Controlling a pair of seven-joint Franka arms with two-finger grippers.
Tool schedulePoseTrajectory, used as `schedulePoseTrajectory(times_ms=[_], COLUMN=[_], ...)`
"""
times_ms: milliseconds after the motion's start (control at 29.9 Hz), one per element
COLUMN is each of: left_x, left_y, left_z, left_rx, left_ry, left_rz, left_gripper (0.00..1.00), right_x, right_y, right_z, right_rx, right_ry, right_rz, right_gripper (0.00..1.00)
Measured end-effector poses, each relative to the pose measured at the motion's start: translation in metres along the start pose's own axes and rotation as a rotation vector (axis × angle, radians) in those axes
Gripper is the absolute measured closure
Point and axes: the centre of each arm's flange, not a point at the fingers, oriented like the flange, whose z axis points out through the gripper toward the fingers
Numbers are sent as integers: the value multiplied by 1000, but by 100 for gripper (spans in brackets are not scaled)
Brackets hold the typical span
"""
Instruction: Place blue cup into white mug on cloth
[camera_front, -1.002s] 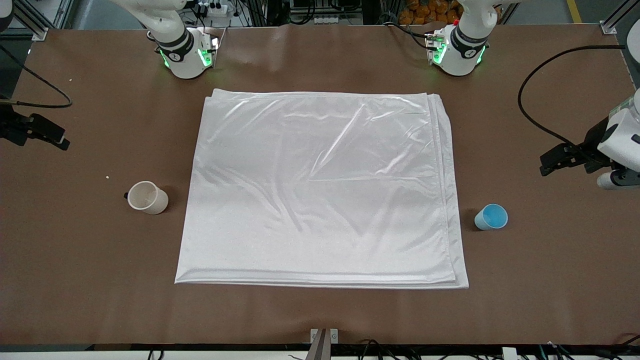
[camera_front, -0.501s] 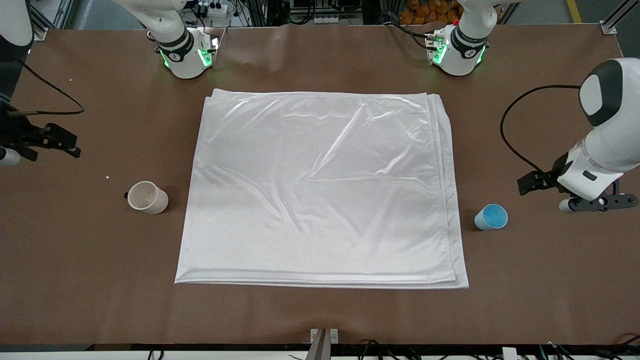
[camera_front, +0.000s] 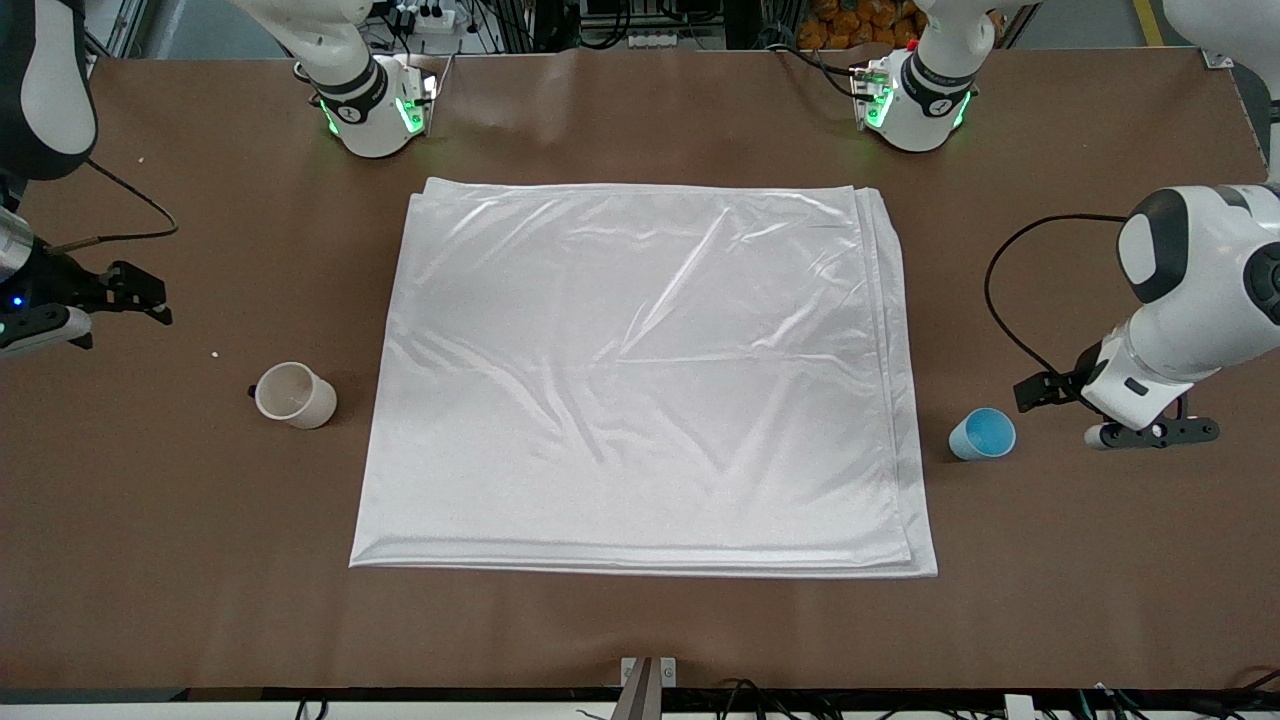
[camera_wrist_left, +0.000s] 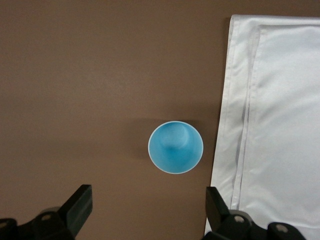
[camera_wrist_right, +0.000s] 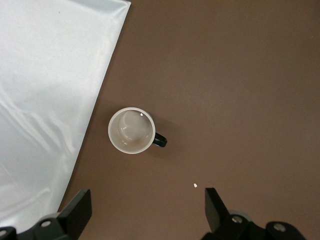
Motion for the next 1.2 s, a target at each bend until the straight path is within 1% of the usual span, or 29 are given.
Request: schedulePoseTrajectory(times_ms=[200, 367, 468, 534, 635, 701, 735, 835, 868, 902, 1069, 1203], left_x=[2, 3, 2, 1, 0, -1, -2, -2, -2, -2, -1, 0], left_y=[-6, -9, -9, -8, -7, -8, -10, -17, -22, -26, -45, -43], left_z=[24, 49, 65, 76, 90, 99, 103, 112, 115, 118, 126, 126], left_rx=[-6, -15, -20, -22, -25, -26, -27, -29, -30, -31, -33, -35], left_ry=[2, 26, 30, 25, 8, -4, -9, -14, -13, -13, -12, -10], left_rz=[-9, -12, -12, -10, -2, 4, 7, 29, 42, 50, 59, 61], left_gripper=[0, 0, 0, 2, 2, 9, 11, 11, 20, 23, 25, 28], right_x=[-8, -16, -22, -27, -31, -32, -32, -30, -29, -29, -23, -18], right_y=[3, 10, 14, 17, 22, 26, 28, 31, 31, 32, 28, 23], right_z=[28, 53, 68, 81, 97, 108, 115, 132, 139, 144, 169, 185], right_rx=[3, -21, -28, -24, -11, -7, -5, 3, 9, 12, 26, 32], right_ry=[-4, 24, 29, 24, 12, 9, 8, 4, 1, -1, -7, -23], right_rz=[-143, -273, -348, -397, -458, -497, -519, -565, -581, -593, -680, -738], right_gripper=[0, 0, 0, 0, 0, 0, 0, 0, 0, 0, 0, 0])
